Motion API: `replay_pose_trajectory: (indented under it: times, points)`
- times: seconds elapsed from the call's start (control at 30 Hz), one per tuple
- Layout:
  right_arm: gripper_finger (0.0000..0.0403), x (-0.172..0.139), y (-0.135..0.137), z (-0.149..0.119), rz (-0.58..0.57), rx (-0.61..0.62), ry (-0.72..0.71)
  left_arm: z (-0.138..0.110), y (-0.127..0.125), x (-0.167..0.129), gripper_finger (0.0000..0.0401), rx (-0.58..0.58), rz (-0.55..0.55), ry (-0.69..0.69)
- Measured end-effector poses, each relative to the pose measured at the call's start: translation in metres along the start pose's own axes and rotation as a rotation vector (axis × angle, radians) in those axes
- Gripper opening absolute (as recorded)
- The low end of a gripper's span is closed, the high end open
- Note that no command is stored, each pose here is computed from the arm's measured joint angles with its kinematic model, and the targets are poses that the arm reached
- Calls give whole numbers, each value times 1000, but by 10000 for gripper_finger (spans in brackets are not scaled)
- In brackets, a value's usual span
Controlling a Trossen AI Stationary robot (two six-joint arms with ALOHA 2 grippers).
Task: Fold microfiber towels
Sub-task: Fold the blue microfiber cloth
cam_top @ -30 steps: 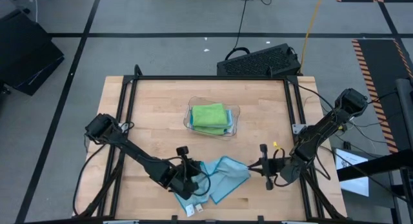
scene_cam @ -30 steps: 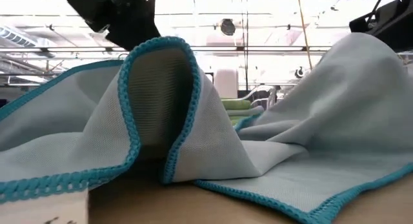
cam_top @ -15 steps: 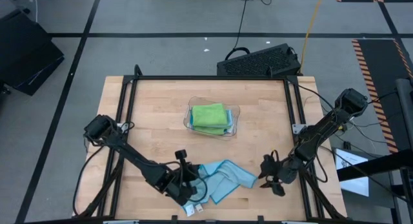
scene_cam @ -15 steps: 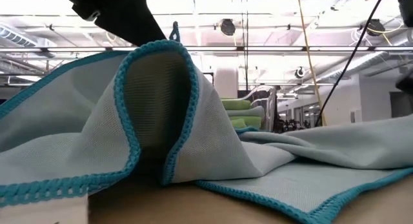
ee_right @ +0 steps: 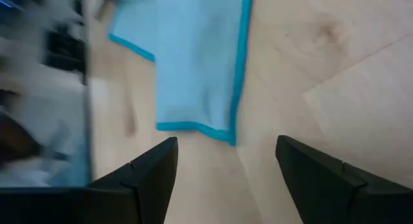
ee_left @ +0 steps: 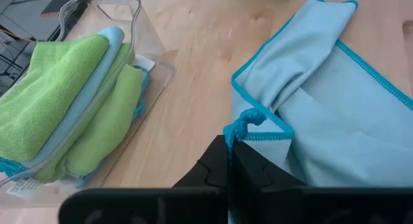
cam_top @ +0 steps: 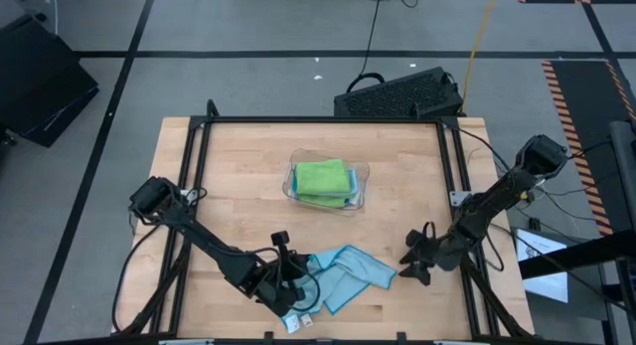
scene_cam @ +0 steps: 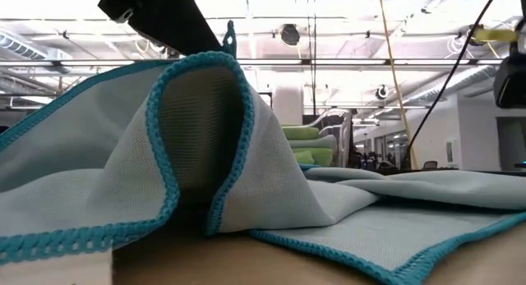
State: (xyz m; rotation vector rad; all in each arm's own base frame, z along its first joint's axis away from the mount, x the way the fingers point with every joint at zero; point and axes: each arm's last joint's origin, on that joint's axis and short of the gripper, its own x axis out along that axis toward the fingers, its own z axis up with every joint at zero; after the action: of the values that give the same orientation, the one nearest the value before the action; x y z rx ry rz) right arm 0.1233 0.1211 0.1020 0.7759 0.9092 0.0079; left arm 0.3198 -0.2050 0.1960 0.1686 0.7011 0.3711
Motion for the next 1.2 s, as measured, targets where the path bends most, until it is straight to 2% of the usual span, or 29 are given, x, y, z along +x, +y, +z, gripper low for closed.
replay_pose_trajectory:
  times: [0.13,0.23,0.4,0.6,0.73,0.97,1.2]
  points:
    - [261,-2,-8,-4,153,90,-45,0,0,0,9,4,-4,-2]
    - [261,-2,-8,-5,164,155,4,0,0,0,5,7,-5,-2]
    - [261,1,-2,-1,81,206,50,1,-1,0,10,15,-7,-4]
    - [261,7,5,9,-116,196,70,1,0,1,6,23,-7,-4]
    - [257,15,14,15,-134,137,52,1,0,1,8,27,-7,-4]
    - [211,30,23,22,-191,26,-21,1,0,1,9,24,-8,-4]
    - [131,42,16,18,-269,-18,-47,1,0,1,10,22,-8,-3]
